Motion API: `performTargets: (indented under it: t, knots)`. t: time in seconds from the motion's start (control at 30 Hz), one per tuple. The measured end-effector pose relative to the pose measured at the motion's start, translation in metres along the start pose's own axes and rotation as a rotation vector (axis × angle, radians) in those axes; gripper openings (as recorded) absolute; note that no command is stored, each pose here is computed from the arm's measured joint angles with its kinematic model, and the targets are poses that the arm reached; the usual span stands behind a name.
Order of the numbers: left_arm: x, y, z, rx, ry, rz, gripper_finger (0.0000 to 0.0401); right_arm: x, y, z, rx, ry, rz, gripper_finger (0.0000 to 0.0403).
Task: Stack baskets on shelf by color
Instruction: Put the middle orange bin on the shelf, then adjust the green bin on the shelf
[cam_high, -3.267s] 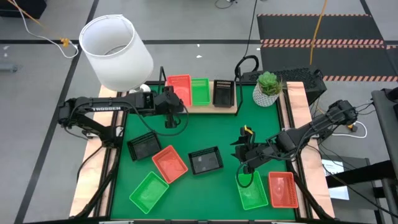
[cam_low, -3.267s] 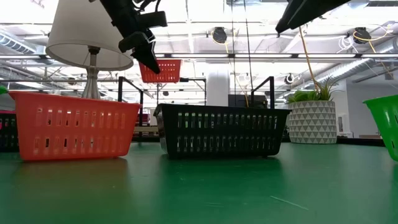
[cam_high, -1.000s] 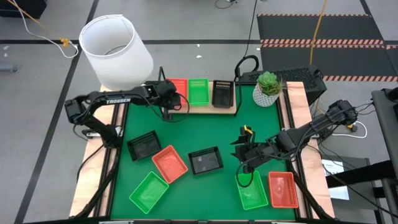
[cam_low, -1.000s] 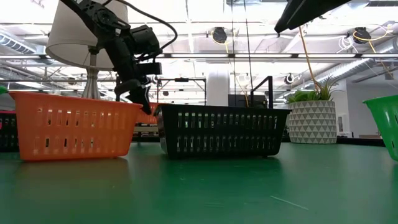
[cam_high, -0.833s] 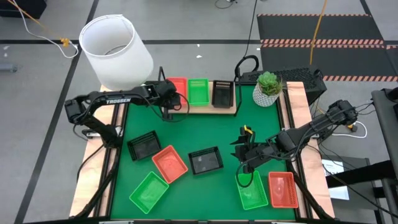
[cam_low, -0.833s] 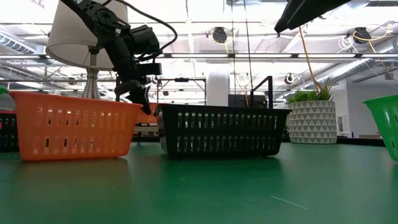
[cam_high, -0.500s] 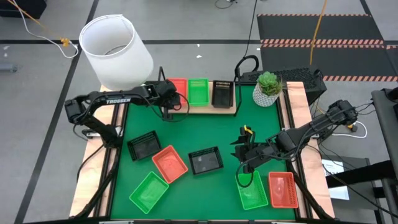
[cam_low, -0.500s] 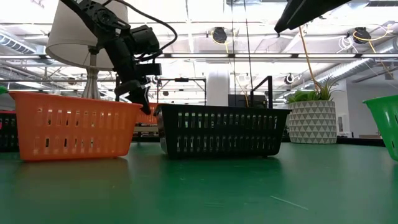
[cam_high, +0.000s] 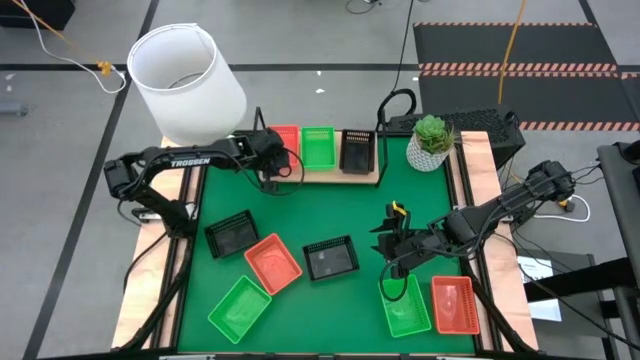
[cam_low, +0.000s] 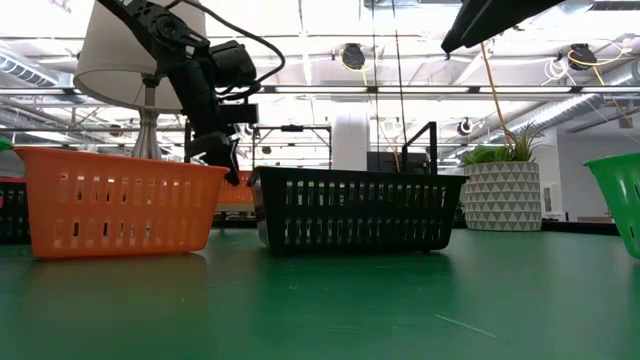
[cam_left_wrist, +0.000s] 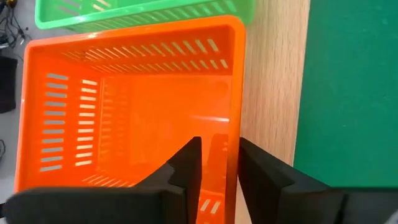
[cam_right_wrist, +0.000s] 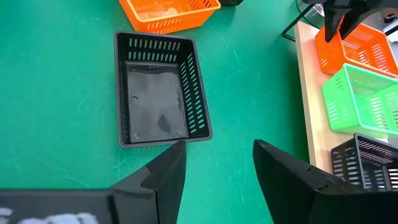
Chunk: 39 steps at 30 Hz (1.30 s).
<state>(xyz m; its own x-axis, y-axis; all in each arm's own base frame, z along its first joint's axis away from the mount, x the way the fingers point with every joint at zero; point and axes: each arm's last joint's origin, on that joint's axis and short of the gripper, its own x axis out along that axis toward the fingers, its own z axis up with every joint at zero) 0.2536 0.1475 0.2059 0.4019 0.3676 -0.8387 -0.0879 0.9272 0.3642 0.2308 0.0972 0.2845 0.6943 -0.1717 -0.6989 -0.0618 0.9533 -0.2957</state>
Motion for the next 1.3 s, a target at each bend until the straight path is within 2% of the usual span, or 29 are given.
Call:
performTargets:
  t: [0.3, 0.53, 0.73, 0.9, 1.07, 1.17, 1.3]
  knots:
    - [-0.002, -0.010, 0.006, 0.033, -0.004, 0.008, 0.0137, 0.000, 0.000, 0.000, -0.004, 0.000, 0.000, 0.0180]
    - [-0.005, -0.015, 0.012, 0.032, 0.019, 0.070, 0.0141, 0.000, 0.000, 0.000, -0.007, 0.000, 0.000, 0.0180]
    - [-0.020, -0.015, 0.029, 0.006, -0.002, 0.065, 0.0141, 0.000, 0.000, 0.000, -0.007, 0.000, 0.000, 0.0180]
    - [-0.032, -0.013, 0.047, 0.013, -0.076, 0.083, 0.0141, 0.000, 0.000, 0.000, -0.008, 0.000, 0.000, 0.0180]
    - [-0.038, -0.018, 0.067, 0.032, -0.264, 0.087, 0.0141, 0.000, 0.000, 0.000, -0.007, 0.000, 0.000, 0.0180]
    - [-0.034, -0.023, 0.076, 0.048, -0.317, 0.092, 0.0141, 0.000, 0.000, 0.001, -0.005, -0.006, 0.000, 0.0180]
    - [-0.017, -0.028, 0.081, 0.059, -0.320, 0.090, 0.0141, 0.000, 0.000, 0.003, -0.009, -0.029, 0.002, 0.0180]
